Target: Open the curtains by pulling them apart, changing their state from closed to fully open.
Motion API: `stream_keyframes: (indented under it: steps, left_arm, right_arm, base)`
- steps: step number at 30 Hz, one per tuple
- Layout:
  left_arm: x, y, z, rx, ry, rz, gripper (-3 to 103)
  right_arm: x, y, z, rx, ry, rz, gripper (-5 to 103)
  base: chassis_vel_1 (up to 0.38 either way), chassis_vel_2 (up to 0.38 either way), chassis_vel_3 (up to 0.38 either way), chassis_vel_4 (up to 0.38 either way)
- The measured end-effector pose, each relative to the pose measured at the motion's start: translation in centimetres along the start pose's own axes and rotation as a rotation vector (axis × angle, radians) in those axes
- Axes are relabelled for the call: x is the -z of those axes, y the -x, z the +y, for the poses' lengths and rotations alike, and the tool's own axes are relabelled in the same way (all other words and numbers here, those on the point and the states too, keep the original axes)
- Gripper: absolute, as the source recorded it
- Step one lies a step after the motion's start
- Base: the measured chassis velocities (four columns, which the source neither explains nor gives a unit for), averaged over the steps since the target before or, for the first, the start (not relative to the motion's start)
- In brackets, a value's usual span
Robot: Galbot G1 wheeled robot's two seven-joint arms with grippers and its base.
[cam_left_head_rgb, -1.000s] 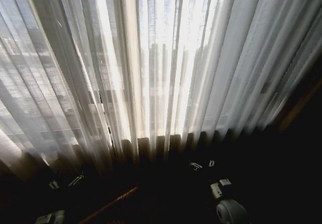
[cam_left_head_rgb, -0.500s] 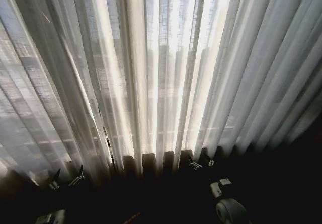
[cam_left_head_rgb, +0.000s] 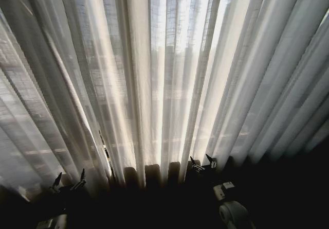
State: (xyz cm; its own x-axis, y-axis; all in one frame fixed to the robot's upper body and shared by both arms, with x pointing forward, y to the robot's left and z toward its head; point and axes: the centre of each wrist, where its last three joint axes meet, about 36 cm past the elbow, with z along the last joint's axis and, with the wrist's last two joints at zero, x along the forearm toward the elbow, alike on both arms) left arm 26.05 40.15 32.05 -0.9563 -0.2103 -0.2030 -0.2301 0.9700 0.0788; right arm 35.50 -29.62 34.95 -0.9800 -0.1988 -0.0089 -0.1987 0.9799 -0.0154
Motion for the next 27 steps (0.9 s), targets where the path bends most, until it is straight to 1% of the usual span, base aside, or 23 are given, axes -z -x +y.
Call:
stream_keyframes:
  steps: [4, 8, 9, 11, 13, 15, 18, 19, 21, 24, 27]
  left_arm:
    - [0.0, 0.0, 0.0, 0.0, 0.0, 0.0, 100]
    - [0.0, 0.0, 0.0, 0.0, 0.0, -0.001, 100]
    - [0.0, 0.0, 0.0, 0.0, 0.0, -0.001, 100]
    - [0.0, 0.0, 0.0, 0.0, 0.0, -0.001, 100]
    - [0.0, 0.0, 0.0, 0.0, 0.0, -0.001, 100]
    - [0.0, 0.0, 0.0, 0.0, 0.0, -0.001, 100]
    - [0.0, 0.0, 0.0, 0.0, 0.0, -0.001, 100]
    - [0.0, 0.0, 0.0, 0.0, 0.0, -0.001, 100]
    - [0.0, 0.0, 0.0, 0.0, 0.0, -0.001, 100]
    - [0.0, 0.0, 0.0, 0.0, 0.0, 0.0, 100]
    - [0.0, 0.0, 0.0, 0.0, 0.0, -0.001, 100]
  right_arm:
    - [-0.1, 1.1, -0.4, -0.018, -0.004, 0.012, 100]
    - [0.0, 2.1, -0.7, -0.048, 0.024, 0.009, 100]
    - [0.1, 2.8, -1.0, -0.059, 0.027, 0.016, 100]
    - [0.2, 3.3, -1.4, -0.057, 0.015, 0.019, 100]
    - [0.3, 4.0, -1.9, -0.055, -0.01, 0.026, 100]
    - [0.5, 5.4, -2.2, -0.073, -0.028, 0.041, 100]
    - [0.5, 6.4, -2.2, -0.092, -0.038, 0.047, 100]
    - [0.5, 7.8, -2.0, -0.118, -0.046, 0.052, 100]
    - [0.4, 9.3, -1.7, -0.134, -0.04, 0.057, 100]
    - [0.2, 10.3, -1.5, -0.133, -0.035, 0.062, 100]
    - [-0.3, 12.4, -0.5, -0.133, -0.025, 0.071, 100]
  base:
    - [-0.034, 0.044, 0.036, -0.041]
    - [-0.12, 0.159, 0.142, -0.134]
    - [-0.171, 0.153, 0.178, -0.191]
    - [-0.157, 0.153, 0.178, -0.151]
    - [-0.13, 0.108, 0.153, -0.117]
    - [-0.068, 0.034, 0.063, -0.049]
    - [-0.023, 0.011, 0.012, -0.005]
    - [0.0, 0.0, 0.0, 0.0]
    - [0.0, 0.0, 0.0, 0.0]
    - [0.0, 0.0, 0.0, 0.0]
    - [0.0, 0.0, 0.0, 0.0]
